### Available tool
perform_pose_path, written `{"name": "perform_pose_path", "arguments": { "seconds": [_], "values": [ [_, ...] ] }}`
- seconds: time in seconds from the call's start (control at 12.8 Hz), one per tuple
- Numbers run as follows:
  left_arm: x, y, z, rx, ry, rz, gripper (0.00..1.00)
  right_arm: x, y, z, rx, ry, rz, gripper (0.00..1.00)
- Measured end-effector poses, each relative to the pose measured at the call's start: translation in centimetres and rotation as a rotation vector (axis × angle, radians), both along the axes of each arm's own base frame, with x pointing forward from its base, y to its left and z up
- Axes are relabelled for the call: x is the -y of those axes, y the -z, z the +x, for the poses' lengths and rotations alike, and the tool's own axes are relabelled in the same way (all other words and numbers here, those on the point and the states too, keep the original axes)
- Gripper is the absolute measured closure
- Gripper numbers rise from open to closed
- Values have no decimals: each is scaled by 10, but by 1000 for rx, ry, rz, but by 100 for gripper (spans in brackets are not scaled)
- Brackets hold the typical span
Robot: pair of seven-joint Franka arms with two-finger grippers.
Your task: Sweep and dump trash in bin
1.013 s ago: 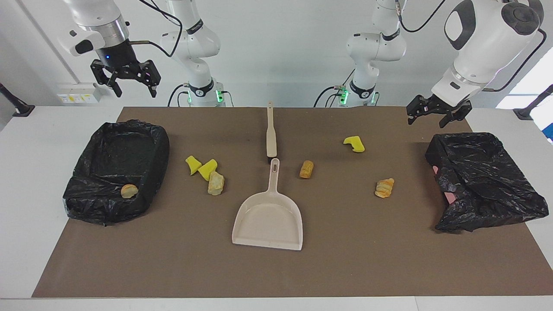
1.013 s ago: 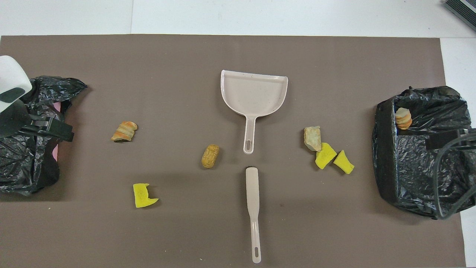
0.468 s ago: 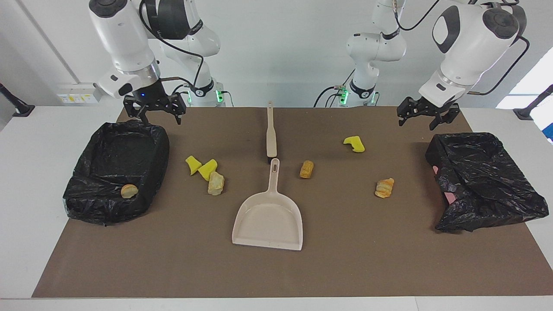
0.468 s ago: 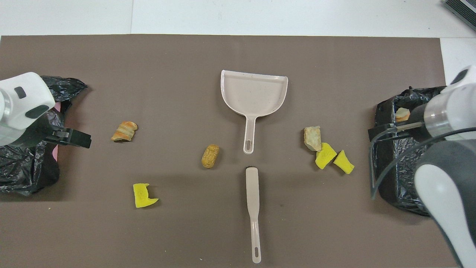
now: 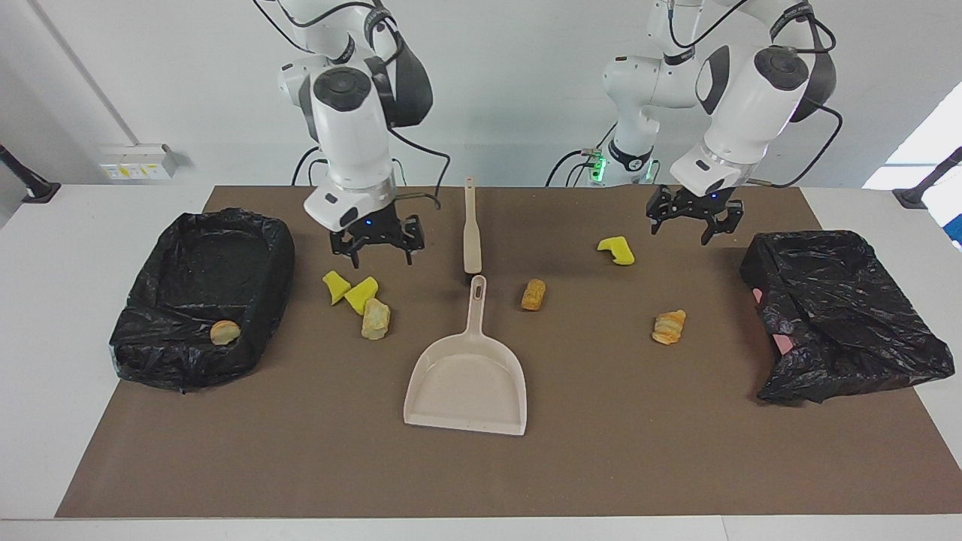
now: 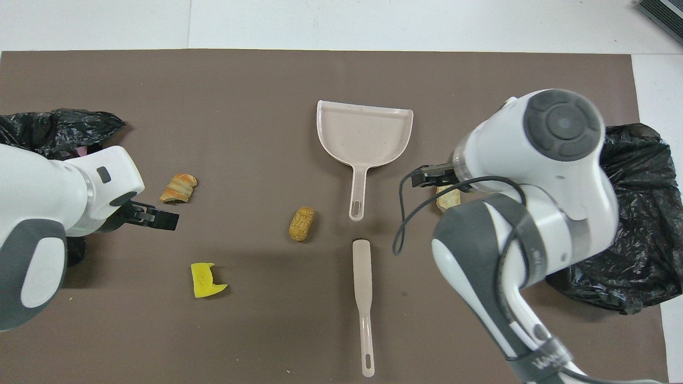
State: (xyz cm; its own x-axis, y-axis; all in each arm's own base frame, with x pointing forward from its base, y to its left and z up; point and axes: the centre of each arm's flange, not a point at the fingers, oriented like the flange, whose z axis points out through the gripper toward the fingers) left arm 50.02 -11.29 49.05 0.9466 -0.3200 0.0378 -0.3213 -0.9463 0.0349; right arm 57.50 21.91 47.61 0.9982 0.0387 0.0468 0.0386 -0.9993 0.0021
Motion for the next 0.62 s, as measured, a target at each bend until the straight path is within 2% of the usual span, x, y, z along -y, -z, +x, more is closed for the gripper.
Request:
{"name": "perform_pose_path", "arguments": {
  "seconds": [0.16,0.31,0.62],
  "values": [
    [13,33,-10,3,28,0,0,-21,30,11,-9,48,49,0],
    [36,71,-32,-32,68,10,0,-47,52,20,-18,103,77,0],
    [80,128,-79,-69,96,27,0,-92,85,21,-5,101,86,0]
  ]
}}
